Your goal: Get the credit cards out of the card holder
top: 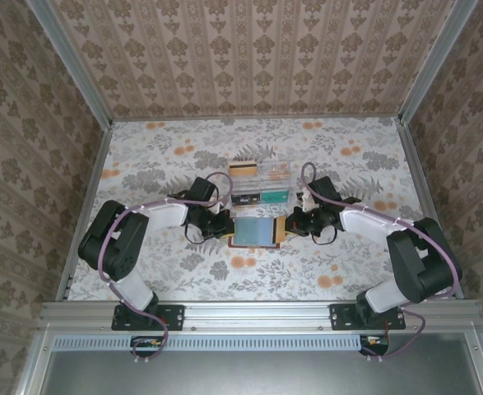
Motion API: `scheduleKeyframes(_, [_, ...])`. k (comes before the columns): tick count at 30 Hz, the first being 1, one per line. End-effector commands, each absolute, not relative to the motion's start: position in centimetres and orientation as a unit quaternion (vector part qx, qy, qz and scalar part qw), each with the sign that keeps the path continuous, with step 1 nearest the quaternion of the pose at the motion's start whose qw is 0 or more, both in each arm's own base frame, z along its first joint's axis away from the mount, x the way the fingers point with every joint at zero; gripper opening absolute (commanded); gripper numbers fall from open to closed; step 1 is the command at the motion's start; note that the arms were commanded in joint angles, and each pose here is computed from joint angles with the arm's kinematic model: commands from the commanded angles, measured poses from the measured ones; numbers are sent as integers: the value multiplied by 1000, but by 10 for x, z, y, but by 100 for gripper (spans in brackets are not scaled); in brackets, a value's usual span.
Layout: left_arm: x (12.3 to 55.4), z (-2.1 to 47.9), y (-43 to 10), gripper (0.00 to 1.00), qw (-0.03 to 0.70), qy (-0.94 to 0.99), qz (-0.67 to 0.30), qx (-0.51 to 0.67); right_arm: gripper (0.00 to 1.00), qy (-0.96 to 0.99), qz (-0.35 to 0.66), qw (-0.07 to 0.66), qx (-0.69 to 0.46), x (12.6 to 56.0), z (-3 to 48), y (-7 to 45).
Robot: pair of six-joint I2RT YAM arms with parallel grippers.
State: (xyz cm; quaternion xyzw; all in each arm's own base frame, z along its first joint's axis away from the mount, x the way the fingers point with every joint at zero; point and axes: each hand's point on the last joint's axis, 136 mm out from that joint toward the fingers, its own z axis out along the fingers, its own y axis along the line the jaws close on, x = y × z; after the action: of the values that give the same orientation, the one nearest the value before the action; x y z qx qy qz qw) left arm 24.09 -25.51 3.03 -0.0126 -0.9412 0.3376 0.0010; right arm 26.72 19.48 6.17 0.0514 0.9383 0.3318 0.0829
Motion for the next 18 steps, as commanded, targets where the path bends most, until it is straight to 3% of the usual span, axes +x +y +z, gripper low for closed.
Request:
scheduleKeyframes(1, [258,67,-255,6,-39,-933,357,-21,0,938,326,118,20,278,99,194])
scheduleKeyframes(3, [268,86,-252,15,-61,-928,368,-19,0,941,310,139,1,286,118,194])
scheduleKeyframes(10, [293,139,-222,63,-135,-910,392,12,0,948,222,191,-129,309,170,208])
scheduleKeyframes(14, [298,161,-198,100,-177,-903,389,35,0,934,150,223,-236,327,193,224])
scheduleKeyframes(18, [298,172,-174,100,-208,-898,382,60,0,888,78,265,-366,343,209,250])
